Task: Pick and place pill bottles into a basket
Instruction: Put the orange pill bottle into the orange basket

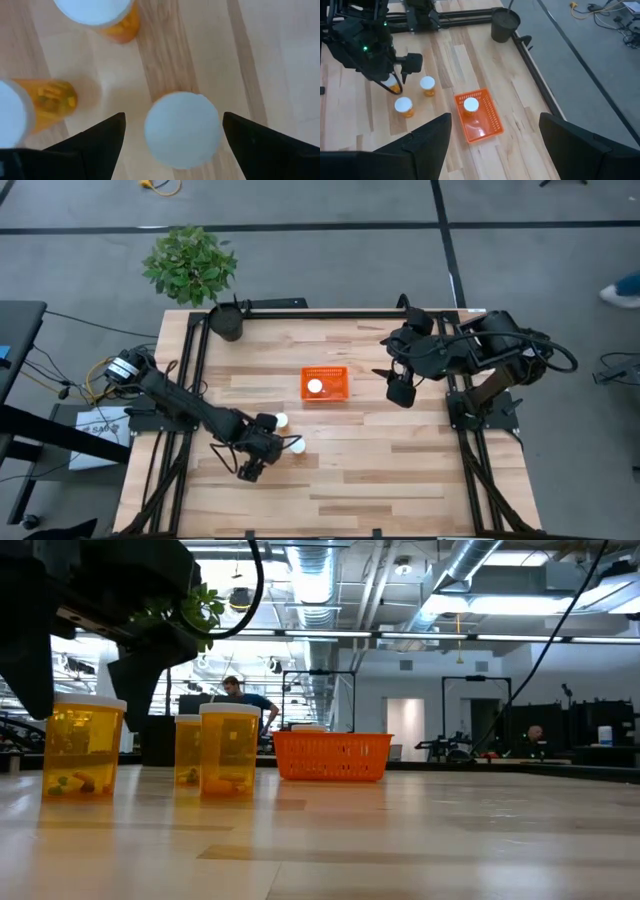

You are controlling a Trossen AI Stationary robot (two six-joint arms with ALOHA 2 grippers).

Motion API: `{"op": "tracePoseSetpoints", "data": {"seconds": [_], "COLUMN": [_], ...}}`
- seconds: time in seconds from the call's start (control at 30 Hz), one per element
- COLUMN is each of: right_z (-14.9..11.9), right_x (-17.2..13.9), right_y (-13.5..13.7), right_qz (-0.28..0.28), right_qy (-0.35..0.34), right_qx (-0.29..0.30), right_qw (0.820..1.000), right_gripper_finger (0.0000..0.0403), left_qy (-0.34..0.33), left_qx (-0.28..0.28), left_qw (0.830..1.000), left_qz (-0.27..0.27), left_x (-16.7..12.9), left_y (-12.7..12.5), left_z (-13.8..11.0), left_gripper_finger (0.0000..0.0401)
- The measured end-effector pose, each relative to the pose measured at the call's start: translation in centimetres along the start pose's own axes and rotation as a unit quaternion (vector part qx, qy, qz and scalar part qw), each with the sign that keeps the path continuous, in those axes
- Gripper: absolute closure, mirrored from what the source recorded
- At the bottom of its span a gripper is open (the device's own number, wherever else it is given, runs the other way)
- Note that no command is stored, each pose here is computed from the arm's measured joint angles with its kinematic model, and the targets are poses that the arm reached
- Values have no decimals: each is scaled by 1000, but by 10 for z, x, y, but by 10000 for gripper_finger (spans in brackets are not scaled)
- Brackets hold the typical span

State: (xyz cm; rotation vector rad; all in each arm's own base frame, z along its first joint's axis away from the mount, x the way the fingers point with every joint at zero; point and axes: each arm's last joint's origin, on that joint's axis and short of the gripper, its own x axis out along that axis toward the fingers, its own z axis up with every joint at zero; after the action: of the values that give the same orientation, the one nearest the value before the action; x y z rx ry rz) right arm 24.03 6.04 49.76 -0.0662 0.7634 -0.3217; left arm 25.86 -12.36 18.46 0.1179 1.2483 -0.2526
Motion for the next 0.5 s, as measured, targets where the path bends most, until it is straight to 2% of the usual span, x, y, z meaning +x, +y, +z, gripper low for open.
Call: {"op": "tracePoseSetpoints", "data": {"seconds": [0.2, 0.5], "right_z": [0, 0], "right_x": [0, 0], "right_y": [0, 0], "right_qz": [1, 1], "right_qy": [0, 1], "right_qx": [3, 3], "right_qw": [1000, 1000], "right_gripper_finger": [106, 106], "left_qy": [7, 19], "left_qx": [13, 20], "left_qw": [1000, 999], "left_qz": [3, -21], "left_x": [5, 16], "left_y": [6, 8], "left_z": [1, 3], "left_gripper_finger": [81, 122]}}
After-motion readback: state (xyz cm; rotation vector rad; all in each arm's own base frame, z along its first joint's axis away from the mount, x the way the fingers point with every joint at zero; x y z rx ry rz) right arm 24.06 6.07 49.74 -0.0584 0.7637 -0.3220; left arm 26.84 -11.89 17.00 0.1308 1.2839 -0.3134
